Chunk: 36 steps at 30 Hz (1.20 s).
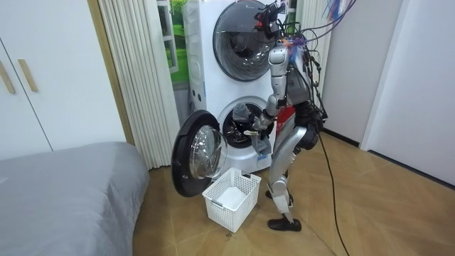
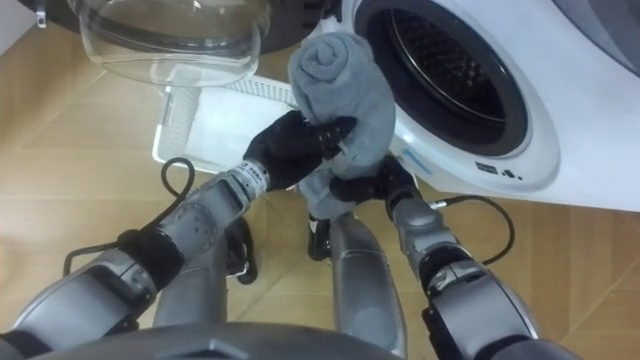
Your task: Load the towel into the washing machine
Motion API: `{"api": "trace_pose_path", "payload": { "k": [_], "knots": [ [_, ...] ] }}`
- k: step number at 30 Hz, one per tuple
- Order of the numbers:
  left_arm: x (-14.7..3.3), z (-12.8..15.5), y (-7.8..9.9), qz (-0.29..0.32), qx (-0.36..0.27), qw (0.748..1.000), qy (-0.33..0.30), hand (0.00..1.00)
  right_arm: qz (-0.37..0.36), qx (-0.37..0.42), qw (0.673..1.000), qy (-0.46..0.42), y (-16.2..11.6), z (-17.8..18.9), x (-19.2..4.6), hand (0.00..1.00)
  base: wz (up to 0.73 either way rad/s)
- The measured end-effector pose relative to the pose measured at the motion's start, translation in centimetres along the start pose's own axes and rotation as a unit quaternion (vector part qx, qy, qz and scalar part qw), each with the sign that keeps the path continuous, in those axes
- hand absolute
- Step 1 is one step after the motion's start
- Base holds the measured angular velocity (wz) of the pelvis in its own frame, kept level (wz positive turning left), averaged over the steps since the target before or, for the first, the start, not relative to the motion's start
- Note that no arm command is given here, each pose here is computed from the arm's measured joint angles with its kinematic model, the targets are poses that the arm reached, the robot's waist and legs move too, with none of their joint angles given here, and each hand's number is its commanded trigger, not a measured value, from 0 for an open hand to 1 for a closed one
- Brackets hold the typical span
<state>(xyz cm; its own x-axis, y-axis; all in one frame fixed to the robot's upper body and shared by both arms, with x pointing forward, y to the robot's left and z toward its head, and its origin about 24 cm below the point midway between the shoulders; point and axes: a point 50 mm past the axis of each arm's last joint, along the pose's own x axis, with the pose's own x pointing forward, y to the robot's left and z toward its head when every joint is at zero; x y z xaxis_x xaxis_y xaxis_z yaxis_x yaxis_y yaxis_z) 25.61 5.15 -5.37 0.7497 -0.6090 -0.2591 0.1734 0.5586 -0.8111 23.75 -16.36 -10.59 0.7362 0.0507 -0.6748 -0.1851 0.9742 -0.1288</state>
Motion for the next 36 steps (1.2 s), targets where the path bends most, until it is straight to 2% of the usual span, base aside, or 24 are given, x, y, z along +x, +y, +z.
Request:
{"api": "trace_pose_path", "payload": {
  "k": [5, 10, 13, 16, 19, 21, 24, 27, 30, 36],
  "knots": [
    [-0.3, 0.0, 0.4, 0.009, -0.024, 1.000, -0.012, 0.00, -0.008, 0.000, 1.000, 0.004, -0.5, 0.2, 0.1, 1.00, 0.00],
    [-0.7, -0.5, 0.8, 0.010, -0.047, 0.999, -0.015, 0.00, -0.018, 0.015, 0.999, 0.033, -0.5, -1.1, -0.2, 1.00, 0.00],
    [-1.0, 0.5, 1.4, 0.024, -0.058, 0.997, -0.042, 0.00, -0.028, 0.037, 0.998, 0.041, -0.5, -1.5, -0.3, 1.00, 0.00],
    [-2.0, 1.7, 3.0, 0.066, -0.027, 0.996, -0.059, 0.00, -0.051, 0.071, 0.995, 0.042, -1.1, -1.6, -0.4, 1.00, -0.08],
    [-3.1, 2.3, 4.6, 0.132, 0.029, 0.989, -0.061, 0.00, -0.077, 0.116, 0.989, 0.049, -1.9, -2.2, -0.6, 1.00, -0.08],
    [-4.0, 2.6, 5.6, 0.182, 0.080, 0.979, -0.053, 0.00, -0.087, 0.151, 0.983, 0.055, -2.3, -2.5, -0.7, 1.00, 0.00],
    [-4.8, 2.7, 6.6, 0.234, 0.121, 0.964, -0.045, 0.00, -0.089, 0.179, 0.978, 0.055, -2.5, -2.7, -0.8, 1.00, 0.01],
    [-5.4, 2.8, 7.3, 0.273, 0.161, 0.948, -0.035, 0.00, -0.083, 0.193, 0.976, 0.053, -2.7, -2.6, -0.8, 1.00, 0.06],
    [-5.7, 2.4, 7.8, 0.301, 0.175, 0.937, -0.024, 0.00, -0.080, 0.203, 0.974, 0.061, -2.9, -2.8, -0.8, 1.00, 0.08],
    [-6.1, 2.3, 8.1, 0.323, 0.193, 0.926, -0.019, 0.00, -0.064, 0.206, 0.972, 0.097, -2.8, -4.1, -1.1, 1.00, 0.06]
  ]
}}
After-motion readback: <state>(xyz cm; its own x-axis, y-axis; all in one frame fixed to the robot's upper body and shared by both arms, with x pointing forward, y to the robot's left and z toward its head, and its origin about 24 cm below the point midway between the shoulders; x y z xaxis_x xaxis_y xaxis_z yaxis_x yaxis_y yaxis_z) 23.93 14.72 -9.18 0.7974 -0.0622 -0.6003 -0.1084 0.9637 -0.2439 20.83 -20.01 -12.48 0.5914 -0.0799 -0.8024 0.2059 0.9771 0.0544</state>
